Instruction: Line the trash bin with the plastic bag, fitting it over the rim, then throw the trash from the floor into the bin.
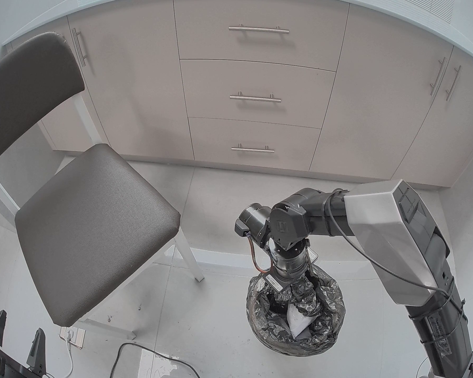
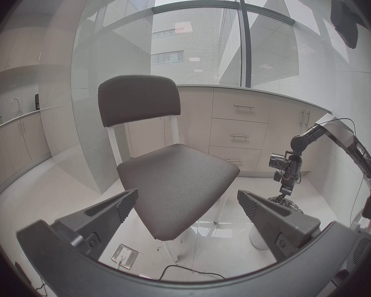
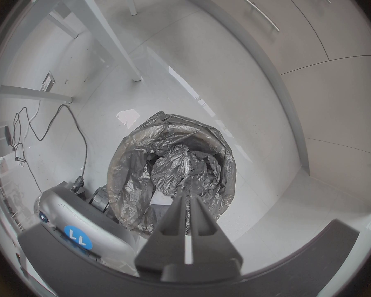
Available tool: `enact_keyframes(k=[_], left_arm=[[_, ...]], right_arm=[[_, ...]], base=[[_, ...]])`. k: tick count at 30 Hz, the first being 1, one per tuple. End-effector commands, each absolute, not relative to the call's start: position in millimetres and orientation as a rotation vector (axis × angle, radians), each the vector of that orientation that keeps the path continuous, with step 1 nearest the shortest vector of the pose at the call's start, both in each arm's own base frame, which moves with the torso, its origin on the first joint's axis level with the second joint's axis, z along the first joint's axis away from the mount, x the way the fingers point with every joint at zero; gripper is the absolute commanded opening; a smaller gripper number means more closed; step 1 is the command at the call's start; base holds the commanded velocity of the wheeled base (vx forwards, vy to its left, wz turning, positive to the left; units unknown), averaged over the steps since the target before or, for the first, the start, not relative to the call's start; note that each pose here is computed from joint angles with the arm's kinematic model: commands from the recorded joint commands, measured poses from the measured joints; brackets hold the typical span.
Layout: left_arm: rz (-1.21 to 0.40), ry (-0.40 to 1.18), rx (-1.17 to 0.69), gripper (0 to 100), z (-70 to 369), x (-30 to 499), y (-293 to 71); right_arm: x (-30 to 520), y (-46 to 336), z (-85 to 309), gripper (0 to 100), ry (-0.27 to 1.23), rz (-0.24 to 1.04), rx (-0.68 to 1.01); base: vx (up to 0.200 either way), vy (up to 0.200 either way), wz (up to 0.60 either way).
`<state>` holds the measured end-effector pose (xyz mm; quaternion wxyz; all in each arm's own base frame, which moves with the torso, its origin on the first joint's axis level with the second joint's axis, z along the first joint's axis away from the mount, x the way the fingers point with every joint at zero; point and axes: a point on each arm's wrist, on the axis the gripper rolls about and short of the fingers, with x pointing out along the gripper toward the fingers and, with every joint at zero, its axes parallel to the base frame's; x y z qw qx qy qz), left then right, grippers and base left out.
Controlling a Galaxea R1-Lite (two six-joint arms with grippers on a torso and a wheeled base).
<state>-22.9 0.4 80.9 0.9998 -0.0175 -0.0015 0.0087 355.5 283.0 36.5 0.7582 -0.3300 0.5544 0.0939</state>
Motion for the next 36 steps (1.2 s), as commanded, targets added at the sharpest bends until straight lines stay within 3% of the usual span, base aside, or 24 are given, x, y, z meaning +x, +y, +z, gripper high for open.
enact_keyframes(k=[1,14,36], left_arm=[[0.018,-0.002,-0.035,100,75.6,-22.8,0.3],[0.018,-0.002,-0.035,100,75.6,-22.8,0.3],[0.018,-0.002,-0.035,100,75.6,-22.8,0.3]], right_arm=[[356.6,284.2,23.4,0,1.221,0.196,-0.736],[367.0,282.6,-5.3,0,1.225,0.163,-0.704],[389.5,266.3,-94.2,0,1.252,0.099,-0.653]], base=[[0.0,0.0,0.0],[0.0,0.0,0.0],[0.0,0.0,0.0]])
